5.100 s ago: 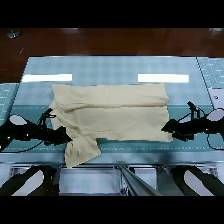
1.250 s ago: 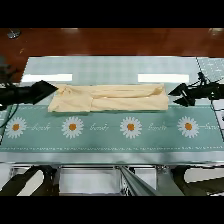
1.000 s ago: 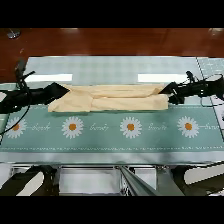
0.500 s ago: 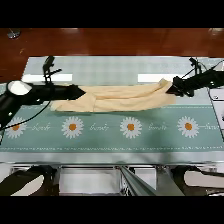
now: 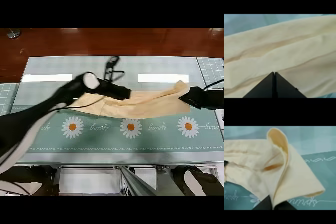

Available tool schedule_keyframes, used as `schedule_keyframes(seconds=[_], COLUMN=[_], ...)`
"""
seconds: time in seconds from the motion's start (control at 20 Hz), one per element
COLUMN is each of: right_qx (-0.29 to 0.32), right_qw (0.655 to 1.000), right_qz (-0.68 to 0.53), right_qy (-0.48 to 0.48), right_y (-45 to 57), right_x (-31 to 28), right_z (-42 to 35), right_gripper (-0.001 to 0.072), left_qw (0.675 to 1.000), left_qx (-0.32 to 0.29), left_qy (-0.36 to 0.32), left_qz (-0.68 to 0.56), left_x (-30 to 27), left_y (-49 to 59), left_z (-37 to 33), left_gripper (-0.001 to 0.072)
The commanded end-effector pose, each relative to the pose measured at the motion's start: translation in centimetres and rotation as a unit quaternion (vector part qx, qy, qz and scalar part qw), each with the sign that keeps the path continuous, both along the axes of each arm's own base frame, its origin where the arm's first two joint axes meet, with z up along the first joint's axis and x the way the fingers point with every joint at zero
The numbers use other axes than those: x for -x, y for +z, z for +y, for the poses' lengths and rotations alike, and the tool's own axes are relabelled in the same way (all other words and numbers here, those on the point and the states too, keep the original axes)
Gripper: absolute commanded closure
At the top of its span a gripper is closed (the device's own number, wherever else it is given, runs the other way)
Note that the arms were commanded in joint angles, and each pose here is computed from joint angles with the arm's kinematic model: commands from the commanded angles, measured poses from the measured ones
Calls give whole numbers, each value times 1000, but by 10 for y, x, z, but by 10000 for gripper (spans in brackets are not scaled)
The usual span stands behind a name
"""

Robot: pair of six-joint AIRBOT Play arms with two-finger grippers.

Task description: Fold the shirts.

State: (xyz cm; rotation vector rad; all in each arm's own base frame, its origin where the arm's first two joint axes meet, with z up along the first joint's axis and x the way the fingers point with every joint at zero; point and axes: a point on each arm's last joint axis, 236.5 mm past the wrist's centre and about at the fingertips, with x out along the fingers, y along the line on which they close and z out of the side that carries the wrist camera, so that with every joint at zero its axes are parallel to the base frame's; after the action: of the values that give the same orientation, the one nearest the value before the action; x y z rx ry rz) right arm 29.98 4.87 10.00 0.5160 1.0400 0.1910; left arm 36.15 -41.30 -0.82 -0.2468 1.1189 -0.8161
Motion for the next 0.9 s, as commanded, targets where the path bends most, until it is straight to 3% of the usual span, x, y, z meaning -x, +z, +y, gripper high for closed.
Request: schedule_keyframes(seconds=[0.0, 0.2, 0.35, 0.55, 0.7, 0.85], right_qx=[-24, -36, -34, -19, -24, -30], right_qw=[999, 998, 998, 997, 998, 993], right_qz=[-28, -51, -59, -71, -47, -52], right_qy=[1, 0, 2, 10, 38, 105], right_y=[21, 30, 33, 43, 40, 44], right_x=[17, 9, 7, 5, -2, -25], right_z=[15, 19, 19, 16, 22, 68], right_gripper=[681, 681, 681, 681, 680, 680], left_qw=[994, 980, 974, 985, 983, 981], left_qx=[-25, 55, 62, 118, 153, 141], left_qy=[-12, -74, -109, -23, 63, 130], left_qz=[109, 179, 188, 123, 82, -17], left_x=[46, 105, 118, 19, -65, -103], left_y=[-58, -54, -37, 34, 99, 177], left_z=[-66, -124, -125, -75, 25, 139], left_gripper=[690, 690, 689, 690, 690, 689])
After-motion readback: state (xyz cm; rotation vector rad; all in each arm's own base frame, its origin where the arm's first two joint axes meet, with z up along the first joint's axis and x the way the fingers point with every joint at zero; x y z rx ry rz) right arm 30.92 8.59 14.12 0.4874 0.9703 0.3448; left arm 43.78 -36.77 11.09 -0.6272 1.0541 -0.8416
